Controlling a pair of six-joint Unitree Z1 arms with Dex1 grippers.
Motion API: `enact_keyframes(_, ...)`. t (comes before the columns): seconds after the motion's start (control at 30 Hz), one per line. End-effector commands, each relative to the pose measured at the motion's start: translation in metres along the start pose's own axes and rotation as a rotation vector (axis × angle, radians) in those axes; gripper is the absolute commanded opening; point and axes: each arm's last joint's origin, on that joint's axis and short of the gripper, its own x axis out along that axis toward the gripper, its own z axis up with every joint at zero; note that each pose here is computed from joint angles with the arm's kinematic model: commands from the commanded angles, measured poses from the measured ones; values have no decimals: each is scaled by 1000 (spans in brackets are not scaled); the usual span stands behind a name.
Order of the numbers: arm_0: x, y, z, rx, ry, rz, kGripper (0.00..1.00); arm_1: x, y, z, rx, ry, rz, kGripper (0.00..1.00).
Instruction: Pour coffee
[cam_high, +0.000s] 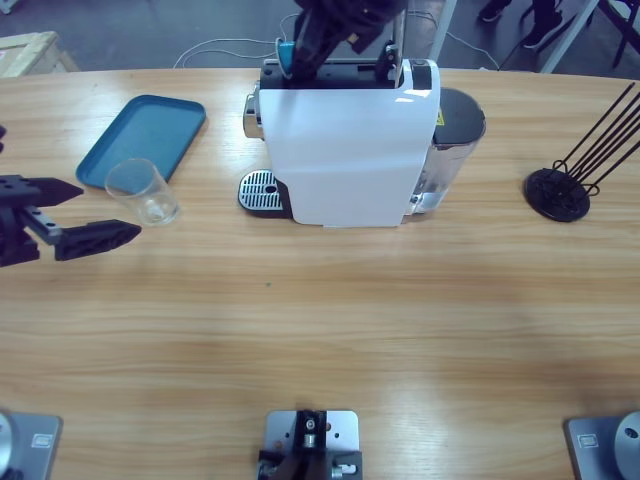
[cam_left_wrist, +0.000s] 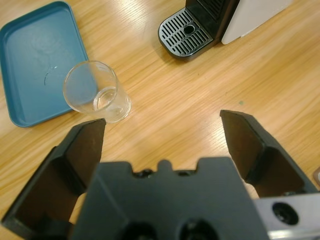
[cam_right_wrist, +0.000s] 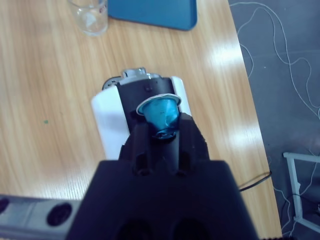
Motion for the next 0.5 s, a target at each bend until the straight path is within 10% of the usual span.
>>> enact_keyframes(0.03, 0, 1, -10, 8, 8, -8, 990, 12, -10, -18, 46, 70, 0, 0)
enact_keyframes(0.5, 0, 1, -10, 8, 5, -8, 991, 30, -4, -9, 45, 72, 42, 0)
